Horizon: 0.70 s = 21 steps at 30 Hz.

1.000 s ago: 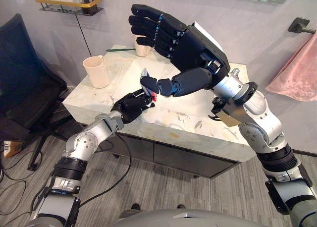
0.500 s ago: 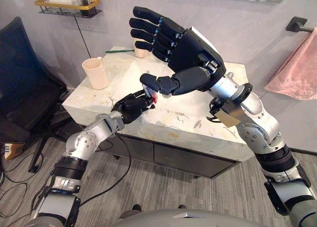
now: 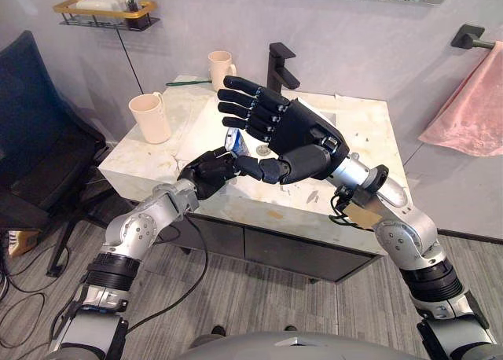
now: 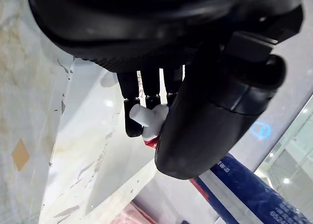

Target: Organize the bathroom.

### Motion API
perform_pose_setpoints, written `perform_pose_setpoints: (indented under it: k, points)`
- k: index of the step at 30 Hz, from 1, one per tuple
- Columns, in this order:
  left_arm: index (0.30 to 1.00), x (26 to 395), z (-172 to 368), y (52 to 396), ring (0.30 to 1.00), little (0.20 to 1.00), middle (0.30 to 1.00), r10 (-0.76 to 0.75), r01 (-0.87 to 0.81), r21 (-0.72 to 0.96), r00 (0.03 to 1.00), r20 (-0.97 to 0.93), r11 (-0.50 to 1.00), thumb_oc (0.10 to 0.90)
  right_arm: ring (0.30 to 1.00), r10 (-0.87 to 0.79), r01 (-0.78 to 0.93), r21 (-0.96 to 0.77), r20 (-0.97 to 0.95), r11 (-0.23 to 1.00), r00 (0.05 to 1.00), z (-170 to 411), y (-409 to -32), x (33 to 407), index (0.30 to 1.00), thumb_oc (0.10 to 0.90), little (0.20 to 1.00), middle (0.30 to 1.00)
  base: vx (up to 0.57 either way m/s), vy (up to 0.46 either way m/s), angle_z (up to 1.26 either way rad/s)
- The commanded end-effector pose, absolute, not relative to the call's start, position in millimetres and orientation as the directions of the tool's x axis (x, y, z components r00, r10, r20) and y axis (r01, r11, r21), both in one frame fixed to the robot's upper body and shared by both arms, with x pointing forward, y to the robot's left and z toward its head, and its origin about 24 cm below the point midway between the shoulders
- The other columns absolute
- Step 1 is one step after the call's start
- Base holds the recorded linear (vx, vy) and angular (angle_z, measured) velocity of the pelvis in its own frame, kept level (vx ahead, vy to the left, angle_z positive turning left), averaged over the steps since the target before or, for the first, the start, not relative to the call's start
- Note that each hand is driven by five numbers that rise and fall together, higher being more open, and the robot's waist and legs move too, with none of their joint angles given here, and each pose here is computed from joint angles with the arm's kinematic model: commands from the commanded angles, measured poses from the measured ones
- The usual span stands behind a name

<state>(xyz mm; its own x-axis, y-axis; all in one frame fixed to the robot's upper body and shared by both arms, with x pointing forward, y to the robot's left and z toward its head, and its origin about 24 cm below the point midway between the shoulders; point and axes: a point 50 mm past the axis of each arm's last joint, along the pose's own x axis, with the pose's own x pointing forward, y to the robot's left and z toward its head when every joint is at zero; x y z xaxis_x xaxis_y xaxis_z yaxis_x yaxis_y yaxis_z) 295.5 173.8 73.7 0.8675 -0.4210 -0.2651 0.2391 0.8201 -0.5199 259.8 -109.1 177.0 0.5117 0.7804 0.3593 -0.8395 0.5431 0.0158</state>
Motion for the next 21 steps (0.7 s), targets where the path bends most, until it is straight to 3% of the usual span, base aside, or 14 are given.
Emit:
perform_pose_setpoints:
  k: [1, 10, 21]
  points:
    - [0.3, 319, 132, 166, 0.3, 0.3, 0.3, -0.448, 0.399, -0.515, 0.893, 0.031, 0.759, 0.4, 0.9, 0.767, -0.83, -0.104, 0.459, 0.548, 0.448, 206, -104, 262, 0.9, 0.8, 0.9, 0.9, 0.0, 0.0, 0.0]
    - [0.3, 313, 138, 164, 0.3, 0.3, 0.3, -0.465, 0.425, -0.506, 0.884, 0.052, 0.751, 0.4, 0.9, 0.683, -0.524, -0.438, 0.486, 0.731, 0.546, 220, -123, 262, 0.9, 0.8, 0.9, 0.9, 0.0, 0.001, 0.0]
    - [0.3, 311, 139, 162, 0.3, 0.3, 0.3, -0.478, 0.434, -0.512, 0.877, 0.05, 0.741, 0.4, 0.9, 0.668, -0.459, -0.487, 0.497, 0.743, 0.555, 225, -117, 264, 0.9, 0.8, 0.9, 0.9, 0.01, 0.001, 0.0]
